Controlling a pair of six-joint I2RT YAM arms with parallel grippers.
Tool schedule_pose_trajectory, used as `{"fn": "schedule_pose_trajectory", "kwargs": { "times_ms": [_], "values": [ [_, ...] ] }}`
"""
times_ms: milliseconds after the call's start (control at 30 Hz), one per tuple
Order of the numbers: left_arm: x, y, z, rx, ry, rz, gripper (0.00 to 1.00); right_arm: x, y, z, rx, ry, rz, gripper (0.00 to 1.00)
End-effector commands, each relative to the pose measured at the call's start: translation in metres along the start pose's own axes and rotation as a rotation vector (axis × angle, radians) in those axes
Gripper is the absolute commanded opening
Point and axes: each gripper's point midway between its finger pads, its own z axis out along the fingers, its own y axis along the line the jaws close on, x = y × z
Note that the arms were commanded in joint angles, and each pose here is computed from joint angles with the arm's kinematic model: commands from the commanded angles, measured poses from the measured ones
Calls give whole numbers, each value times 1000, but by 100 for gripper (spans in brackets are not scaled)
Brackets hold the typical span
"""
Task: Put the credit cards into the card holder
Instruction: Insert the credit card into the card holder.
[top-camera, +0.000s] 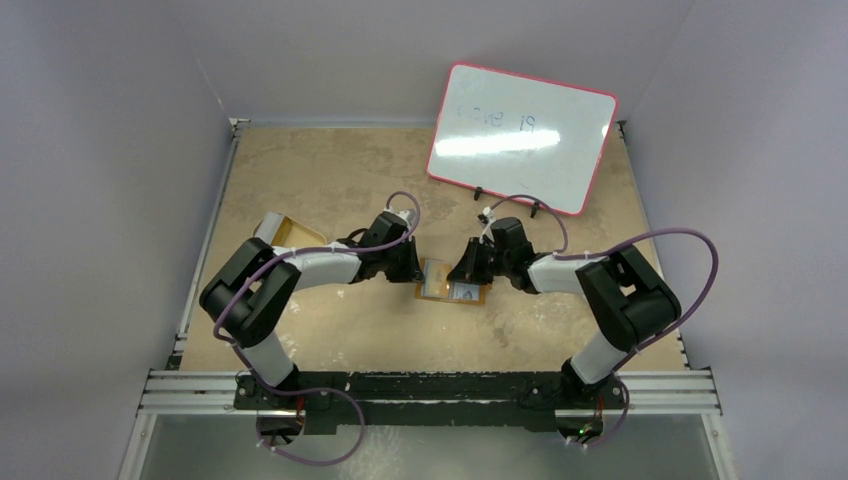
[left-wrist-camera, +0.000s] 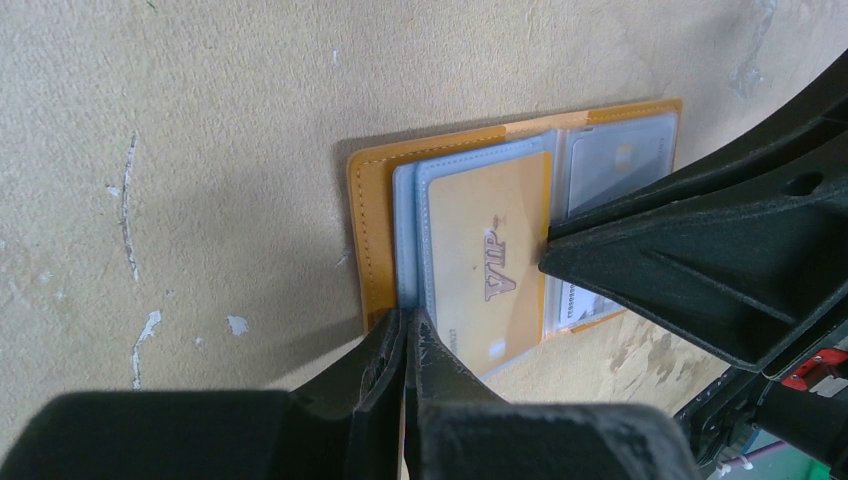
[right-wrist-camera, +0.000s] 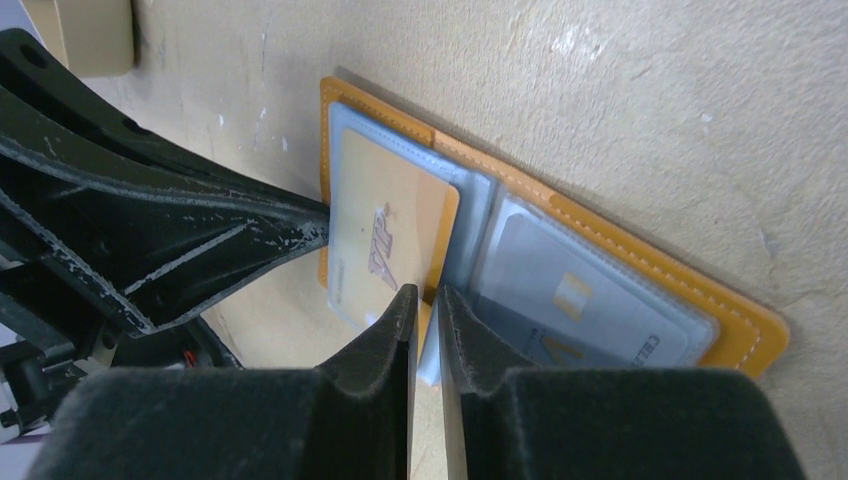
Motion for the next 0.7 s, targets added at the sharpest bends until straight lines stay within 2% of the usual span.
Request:
{"fn": "schedule_pose_trajectory", "kwargs": {
  "times_ms": [0, 133, 267, 500, 667],
  "values": [
    [-11, 3, -9, -47, -30, 11, 2, -8, 7, -12, 28, -23, -42, 16],
    [-26, -15, -23, 4, -92, -26, 13, -10, 1, -20, 80, -43, -70, 18],
    [-35, -37, -28, 113, -145, -75, 20, -12, -1, -17, 77, -57, -79, 16],
    [-32, -44, -23, 185, -150, -119, 24, -17, -3, -8, 69, -70, -86, 12],
    [-27, -36, -16, 156, -133, -113, 27, -13, -6, -6, 70, -61, -83, 12]
  ]
}}
